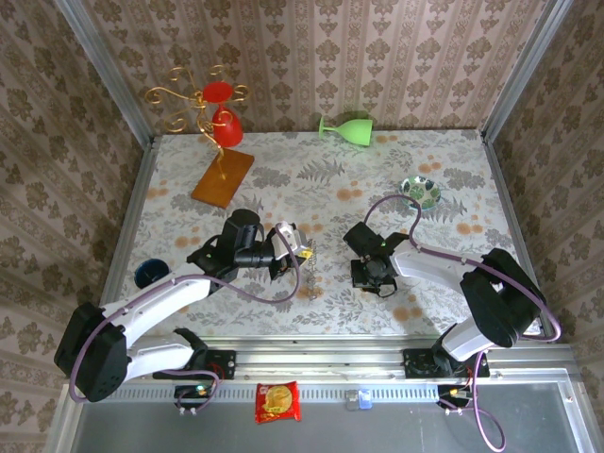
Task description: Put the keys on the keyring
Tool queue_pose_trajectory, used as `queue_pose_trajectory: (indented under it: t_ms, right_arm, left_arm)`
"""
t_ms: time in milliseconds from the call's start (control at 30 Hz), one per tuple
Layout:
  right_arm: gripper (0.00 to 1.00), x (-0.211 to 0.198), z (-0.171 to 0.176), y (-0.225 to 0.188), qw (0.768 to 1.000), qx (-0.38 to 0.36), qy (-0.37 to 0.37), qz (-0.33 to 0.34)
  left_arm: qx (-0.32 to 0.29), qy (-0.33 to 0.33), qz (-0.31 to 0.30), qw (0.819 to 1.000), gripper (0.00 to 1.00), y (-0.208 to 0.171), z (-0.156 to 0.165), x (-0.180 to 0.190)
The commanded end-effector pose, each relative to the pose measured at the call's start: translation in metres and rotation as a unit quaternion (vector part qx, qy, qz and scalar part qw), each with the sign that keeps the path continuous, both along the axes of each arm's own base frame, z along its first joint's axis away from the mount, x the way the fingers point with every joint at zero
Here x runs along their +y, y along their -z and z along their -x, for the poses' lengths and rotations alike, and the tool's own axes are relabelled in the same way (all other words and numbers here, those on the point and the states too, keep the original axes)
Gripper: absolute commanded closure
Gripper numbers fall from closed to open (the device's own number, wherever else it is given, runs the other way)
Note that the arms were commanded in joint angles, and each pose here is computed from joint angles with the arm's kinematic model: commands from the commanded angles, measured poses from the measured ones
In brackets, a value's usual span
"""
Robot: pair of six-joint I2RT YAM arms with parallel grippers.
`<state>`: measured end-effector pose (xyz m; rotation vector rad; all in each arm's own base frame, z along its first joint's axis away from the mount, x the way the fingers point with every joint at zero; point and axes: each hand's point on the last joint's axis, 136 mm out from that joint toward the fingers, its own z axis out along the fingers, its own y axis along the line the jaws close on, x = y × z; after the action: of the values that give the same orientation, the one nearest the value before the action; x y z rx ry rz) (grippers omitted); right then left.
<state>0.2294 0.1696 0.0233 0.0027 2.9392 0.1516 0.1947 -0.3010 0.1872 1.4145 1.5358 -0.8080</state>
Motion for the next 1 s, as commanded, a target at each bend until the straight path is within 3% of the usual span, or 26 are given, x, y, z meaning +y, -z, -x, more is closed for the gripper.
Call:
queue_pose_trajectory:
  t_ms: [0,600,967]
  right_arm:
    - [0.88,0.002,0.000,-0.002,1.000,0.007,-0.002,0.004]
    - [0.86,0.000,0.003,0.002,1.000,0.020,-0.006,0.014]
    - [1.00,0.000,-0.002,-0.013,1.000,-0.007,-0.010,0.003]
  left_arm:
    - [-0.020,0.011,0.008,1.000,1.00,-0.008,0.004,0.000]
    - [-0.020,0.013,0.010,1.000,1.00,-0.009,0.004,0.000]
    - [-0.014,0.003,0.013,1.000,1.00,-0.013,0.002,-0.001]
